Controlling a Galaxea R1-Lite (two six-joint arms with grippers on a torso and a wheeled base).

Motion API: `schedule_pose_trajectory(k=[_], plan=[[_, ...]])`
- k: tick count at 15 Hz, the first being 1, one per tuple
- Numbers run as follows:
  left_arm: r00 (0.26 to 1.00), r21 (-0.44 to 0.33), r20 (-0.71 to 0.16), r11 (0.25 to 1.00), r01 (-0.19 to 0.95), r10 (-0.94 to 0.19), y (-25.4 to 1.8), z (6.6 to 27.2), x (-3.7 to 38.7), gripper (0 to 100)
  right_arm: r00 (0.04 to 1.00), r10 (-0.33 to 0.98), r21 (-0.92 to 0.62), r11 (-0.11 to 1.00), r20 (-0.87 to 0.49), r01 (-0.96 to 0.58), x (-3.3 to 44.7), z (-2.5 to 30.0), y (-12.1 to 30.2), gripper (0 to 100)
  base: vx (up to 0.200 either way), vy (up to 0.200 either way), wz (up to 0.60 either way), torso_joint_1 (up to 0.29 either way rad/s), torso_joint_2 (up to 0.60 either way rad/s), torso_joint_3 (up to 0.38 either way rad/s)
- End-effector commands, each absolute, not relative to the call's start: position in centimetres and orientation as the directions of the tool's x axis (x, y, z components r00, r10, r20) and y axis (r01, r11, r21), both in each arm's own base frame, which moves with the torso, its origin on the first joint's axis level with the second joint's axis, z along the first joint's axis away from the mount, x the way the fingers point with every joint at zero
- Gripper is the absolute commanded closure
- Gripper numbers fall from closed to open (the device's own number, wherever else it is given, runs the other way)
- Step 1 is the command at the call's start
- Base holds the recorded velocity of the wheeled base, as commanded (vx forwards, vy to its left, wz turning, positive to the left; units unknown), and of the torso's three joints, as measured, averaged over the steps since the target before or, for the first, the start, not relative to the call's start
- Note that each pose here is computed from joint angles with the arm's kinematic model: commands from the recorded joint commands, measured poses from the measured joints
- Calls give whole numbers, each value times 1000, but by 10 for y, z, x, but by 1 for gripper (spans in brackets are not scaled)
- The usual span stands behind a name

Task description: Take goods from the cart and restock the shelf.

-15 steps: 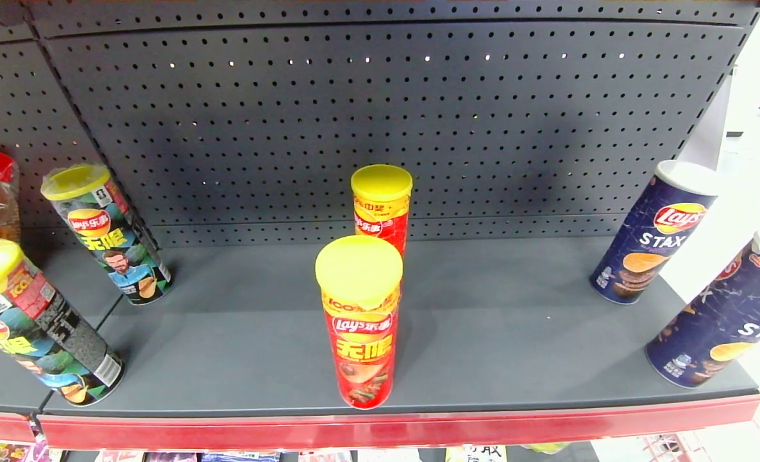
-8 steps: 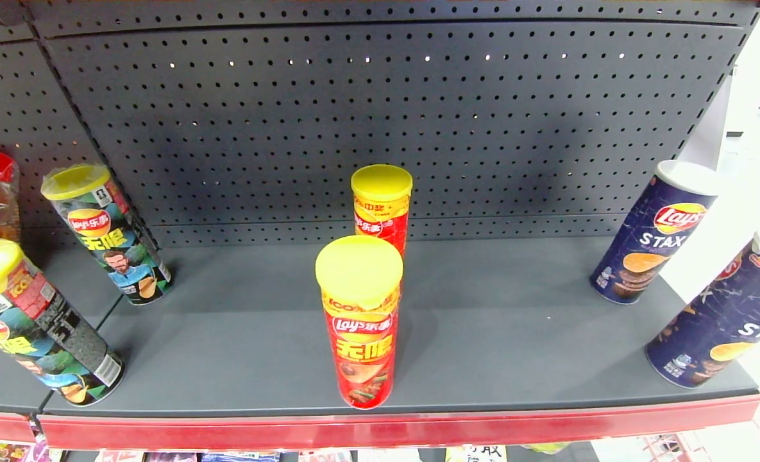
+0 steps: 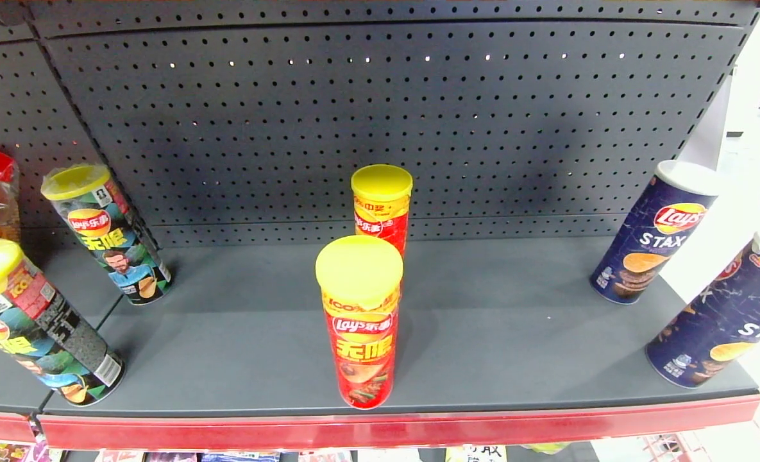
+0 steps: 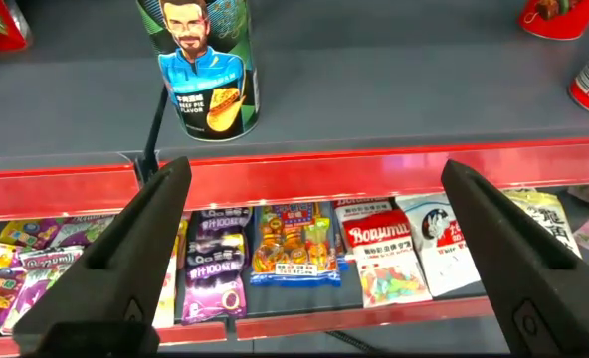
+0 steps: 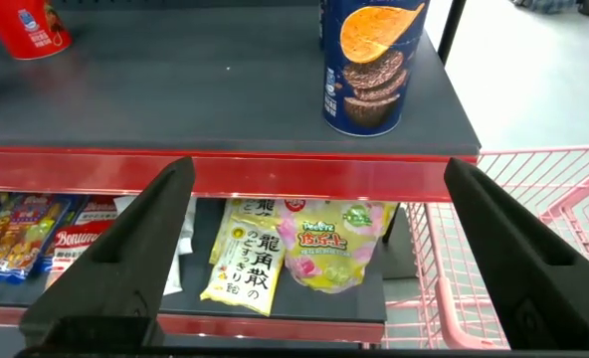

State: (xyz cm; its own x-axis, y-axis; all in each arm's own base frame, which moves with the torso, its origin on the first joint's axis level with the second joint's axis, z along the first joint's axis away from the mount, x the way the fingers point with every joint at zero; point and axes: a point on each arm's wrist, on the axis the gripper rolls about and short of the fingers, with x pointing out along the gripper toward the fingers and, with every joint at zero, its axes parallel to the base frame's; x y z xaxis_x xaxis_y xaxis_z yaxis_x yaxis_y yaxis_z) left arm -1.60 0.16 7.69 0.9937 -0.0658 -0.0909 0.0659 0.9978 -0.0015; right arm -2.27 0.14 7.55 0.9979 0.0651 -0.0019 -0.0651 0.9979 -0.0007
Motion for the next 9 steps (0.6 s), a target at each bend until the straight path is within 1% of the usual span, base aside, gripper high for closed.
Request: schedule_pose_trajectory(k=[1,6,9], plan=[[993,-2,-95,998,66,-66,2,77,-16,0,998,64,0,998,-2,-64,-23,76,1,0,0,0,0,0,0,0],[993,-2,-95,998,67,-67,2,77,-16,0,998,64,-5,998,-2,-64,-23,76,1,0,0,0,0,0,0,0],[993,-2,-96,998,67,-67,2,77,-16,0,998,64,-1,998,-2,-64,-23,76,1,0,-200,0,0,9,4,1]])
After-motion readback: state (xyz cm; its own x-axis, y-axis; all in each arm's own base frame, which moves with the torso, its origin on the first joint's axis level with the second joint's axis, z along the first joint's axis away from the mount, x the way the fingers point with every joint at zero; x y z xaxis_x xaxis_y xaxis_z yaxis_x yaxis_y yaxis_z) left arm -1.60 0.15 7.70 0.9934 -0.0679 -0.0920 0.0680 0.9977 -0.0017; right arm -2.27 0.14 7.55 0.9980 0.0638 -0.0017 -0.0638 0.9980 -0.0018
